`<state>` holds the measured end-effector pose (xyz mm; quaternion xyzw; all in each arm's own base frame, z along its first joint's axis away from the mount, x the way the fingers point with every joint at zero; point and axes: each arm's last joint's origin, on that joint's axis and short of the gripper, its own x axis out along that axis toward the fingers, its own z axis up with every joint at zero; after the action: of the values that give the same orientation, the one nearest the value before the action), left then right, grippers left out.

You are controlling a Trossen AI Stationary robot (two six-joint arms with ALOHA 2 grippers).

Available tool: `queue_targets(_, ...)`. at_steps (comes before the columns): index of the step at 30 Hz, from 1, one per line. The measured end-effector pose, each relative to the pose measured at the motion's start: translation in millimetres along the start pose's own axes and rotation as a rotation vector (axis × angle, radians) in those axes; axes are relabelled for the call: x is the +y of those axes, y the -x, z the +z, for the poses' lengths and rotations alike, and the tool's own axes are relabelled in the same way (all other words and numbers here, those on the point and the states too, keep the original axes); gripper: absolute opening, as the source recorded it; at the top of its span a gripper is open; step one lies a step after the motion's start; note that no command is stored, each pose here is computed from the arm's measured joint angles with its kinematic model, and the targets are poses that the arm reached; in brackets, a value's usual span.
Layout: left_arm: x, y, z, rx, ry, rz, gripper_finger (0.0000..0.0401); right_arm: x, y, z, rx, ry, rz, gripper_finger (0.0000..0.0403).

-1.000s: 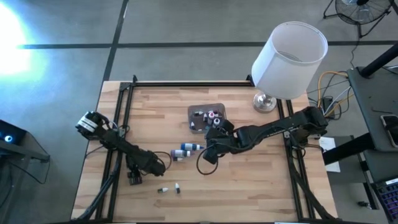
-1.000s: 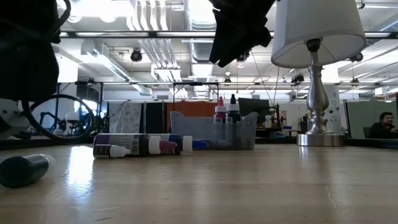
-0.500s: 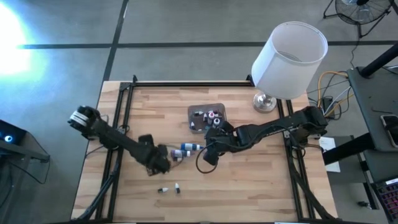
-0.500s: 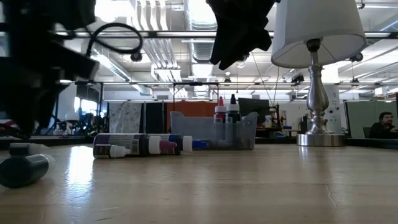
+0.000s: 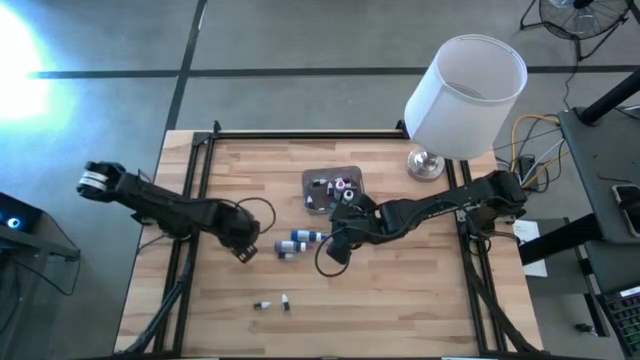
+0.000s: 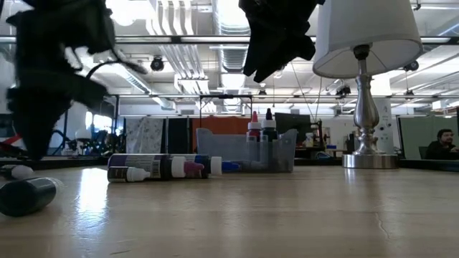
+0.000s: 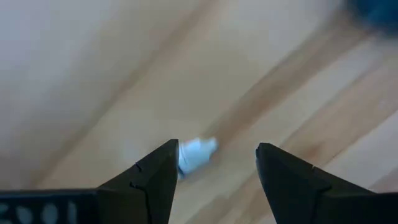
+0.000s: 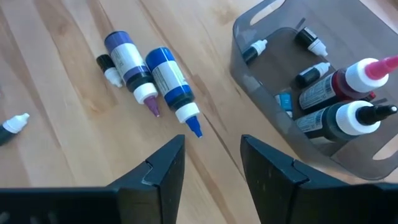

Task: Pick & Place food coloring
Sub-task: Put the small black food coloring bottle into the bin

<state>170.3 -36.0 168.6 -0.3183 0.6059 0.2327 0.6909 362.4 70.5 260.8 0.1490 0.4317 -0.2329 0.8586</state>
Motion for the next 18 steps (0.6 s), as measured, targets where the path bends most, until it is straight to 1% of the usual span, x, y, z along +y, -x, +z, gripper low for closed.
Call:
queue_targets(4,11.2,-12.8,-7.0,0.033,0.039,0.044,0.0192,-0.6,-1.1,-1.7,0.006,0.007,-0.005,0.0143)
queue_targets(7,11.0,-12.2,-6.6,0.020,-0.002,0.039,0.0192,-1.1,-2.3,-2.7,0.009,0.012,-0.007,0.0141)
queue_targets(9,9.4,-10.4,-5.4,0.008,-0.079,0.036,0.0192,-2.0,-3.8,-4.2,0.014,0.015,-0.012,0.0142)
queue_targets(12,5.5,-6.3,-4.4,0.003,-0.248,0.025,0.0192,-3.5,-6.2,-6.3,0.022,0.017,-0.018,0.0145)
queue_targets(14,1.2,-1.5,-6.1,0.021,-0.337,0.012,0.0192,-4.1,-7.6,-8.2,0.031,0.017,-0.018,0.0146)
queue_targets(18,-17.6,10.9,-19.4,0.058,-0.477,-0.070,0.0192,-5.3,-11.3,-13.6,0.060,-0.003,-0.012,0.0143)
